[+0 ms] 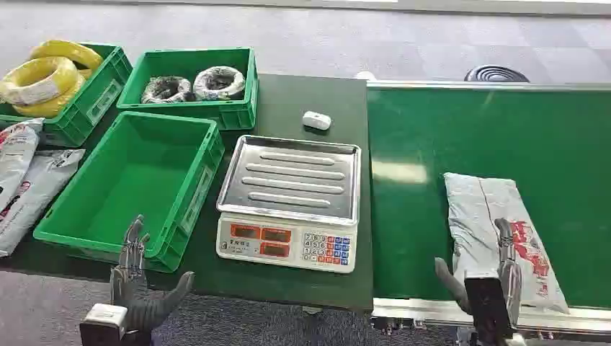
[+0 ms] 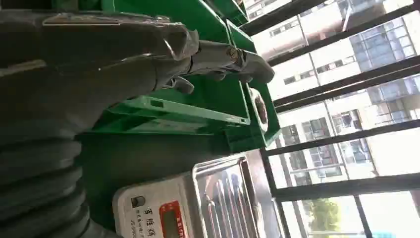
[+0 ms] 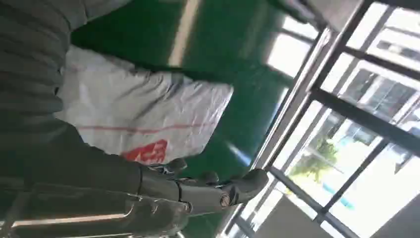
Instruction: Moved the parcel from conveyor to table for the left to box.
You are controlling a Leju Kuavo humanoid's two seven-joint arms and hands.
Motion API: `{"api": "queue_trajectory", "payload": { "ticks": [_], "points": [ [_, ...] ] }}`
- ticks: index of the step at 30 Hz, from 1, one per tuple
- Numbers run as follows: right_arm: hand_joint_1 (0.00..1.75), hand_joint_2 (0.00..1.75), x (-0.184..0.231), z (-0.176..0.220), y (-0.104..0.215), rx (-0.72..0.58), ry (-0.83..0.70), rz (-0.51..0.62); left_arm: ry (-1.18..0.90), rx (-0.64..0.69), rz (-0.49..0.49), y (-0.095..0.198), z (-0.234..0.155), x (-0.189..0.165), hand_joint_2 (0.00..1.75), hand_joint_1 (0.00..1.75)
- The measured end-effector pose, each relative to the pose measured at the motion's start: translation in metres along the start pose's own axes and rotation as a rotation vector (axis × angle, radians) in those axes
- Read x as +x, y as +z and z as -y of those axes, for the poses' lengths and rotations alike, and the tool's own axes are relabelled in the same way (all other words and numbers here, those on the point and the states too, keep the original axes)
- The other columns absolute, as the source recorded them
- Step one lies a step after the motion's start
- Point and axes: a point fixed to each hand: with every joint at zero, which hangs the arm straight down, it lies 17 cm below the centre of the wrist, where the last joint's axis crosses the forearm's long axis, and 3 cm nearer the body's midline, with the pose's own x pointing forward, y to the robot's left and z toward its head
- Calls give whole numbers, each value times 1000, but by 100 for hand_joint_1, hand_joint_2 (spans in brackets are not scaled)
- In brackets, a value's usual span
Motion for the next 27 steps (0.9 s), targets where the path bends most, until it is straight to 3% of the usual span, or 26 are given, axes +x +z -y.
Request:
{"api": "queue_trajectory", "payload": {
  "ticks": [5, 9, 12, 17, 18, 19, 20, 27],
  "points": [
    [0, 175, -64, 20, -33, -3, 143, -159, 24, -30, 27, -9, 14, 6, 175, 0],
    [0, 175, -155, 26, -59, 84, 278, -381, 53, -52, 48, -19, 25, 10, 175, 0],
    [0, 175, -210, 24, -60, 169, 346, -525, 60, -58, 54, -24, 28, 11, 175, 0],
    [0, 175, -262, 7, -44, 315, 353, -716, 72, -52, 50, -28, 29, 10, 175, 0],
    [24, 175, -266, 4, -42, 332, 349, -735, 72, -53, 49, -28, 29, 10, 175, 0],
    [155, 175, -271, 1, -39, 351, 347, -754, 73, -55, 49, -28, 30, 9, 175, 0],
    [175, 175, -273, -2, -37, 366, 342, -766, 74, -55, 49, -28, 31, 9, 175, 0],
    [175, 175, -274, -4, -47, 372, 330, -773, 73, -38, 44, -29, 28, 7, 175, 0]
  ]
}}
